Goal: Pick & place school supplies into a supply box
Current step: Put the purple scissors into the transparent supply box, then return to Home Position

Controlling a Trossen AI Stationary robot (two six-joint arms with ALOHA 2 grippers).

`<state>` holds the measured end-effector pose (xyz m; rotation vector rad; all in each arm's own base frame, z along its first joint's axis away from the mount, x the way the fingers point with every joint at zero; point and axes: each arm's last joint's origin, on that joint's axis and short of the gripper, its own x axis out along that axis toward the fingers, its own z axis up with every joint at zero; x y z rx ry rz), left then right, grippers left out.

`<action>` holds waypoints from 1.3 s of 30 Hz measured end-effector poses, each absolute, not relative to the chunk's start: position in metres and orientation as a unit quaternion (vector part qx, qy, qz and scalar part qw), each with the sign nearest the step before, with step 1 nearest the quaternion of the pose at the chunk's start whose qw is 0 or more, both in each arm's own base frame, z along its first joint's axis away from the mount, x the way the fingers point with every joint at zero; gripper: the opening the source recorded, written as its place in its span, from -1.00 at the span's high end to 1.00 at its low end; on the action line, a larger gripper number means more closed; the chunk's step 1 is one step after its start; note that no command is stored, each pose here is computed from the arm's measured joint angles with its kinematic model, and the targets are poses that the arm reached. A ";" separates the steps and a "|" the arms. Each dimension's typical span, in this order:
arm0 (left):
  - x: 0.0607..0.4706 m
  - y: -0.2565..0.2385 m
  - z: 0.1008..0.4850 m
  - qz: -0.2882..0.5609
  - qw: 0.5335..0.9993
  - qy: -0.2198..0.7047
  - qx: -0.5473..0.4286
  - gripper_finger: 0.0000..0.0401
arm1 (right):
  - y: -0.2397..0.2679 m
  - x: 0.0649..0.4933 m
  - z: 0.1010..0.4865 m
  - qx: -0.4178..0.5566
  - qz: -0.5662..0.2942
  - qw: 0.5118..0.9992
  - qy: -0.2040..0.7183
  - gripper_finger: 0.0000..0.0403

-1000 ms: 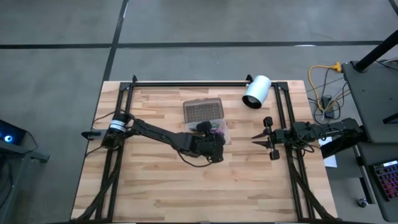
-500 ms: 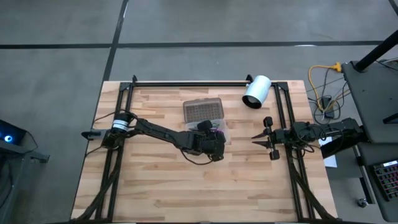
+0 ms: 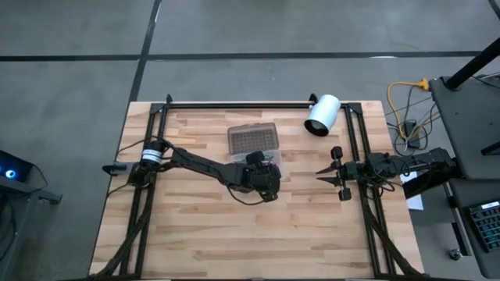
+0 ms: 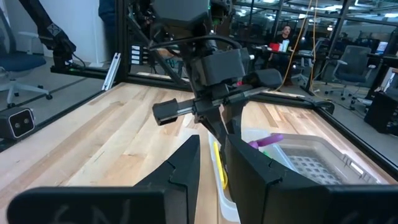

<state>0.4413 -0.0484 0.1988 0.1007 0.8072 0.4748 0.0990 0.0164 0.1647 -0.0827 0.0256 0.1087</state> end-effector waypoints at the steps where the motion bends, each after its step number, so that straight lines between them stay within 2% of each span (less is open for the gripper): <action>1: 0.441 -0.048 0.199 0.228 0.891 0.389 0.048 0.98 | 0.016 0.099 0.165 -0.041 0.054 0.998 0.013 0.66; 26: 0.442 -0.046 0.198 0.205 0.893 0.398 0.052 0.95 | 0.016 0.099 0.165 -0.041 0.054 0.998 0.013 0.66; 35: 0.442 -0.043 0.198 0.209 0.892 0.398 0.050 0.60 | 0.016 0.099 0.165 -0.041 0.054 0.998 0.013 0.66; 39: 0.442 -0.043 0.198 0.209 0.892 0.398 0.049 0.53 | 0.016 0.099 0.165 -0.041 0.054 0.998 0.013 0.66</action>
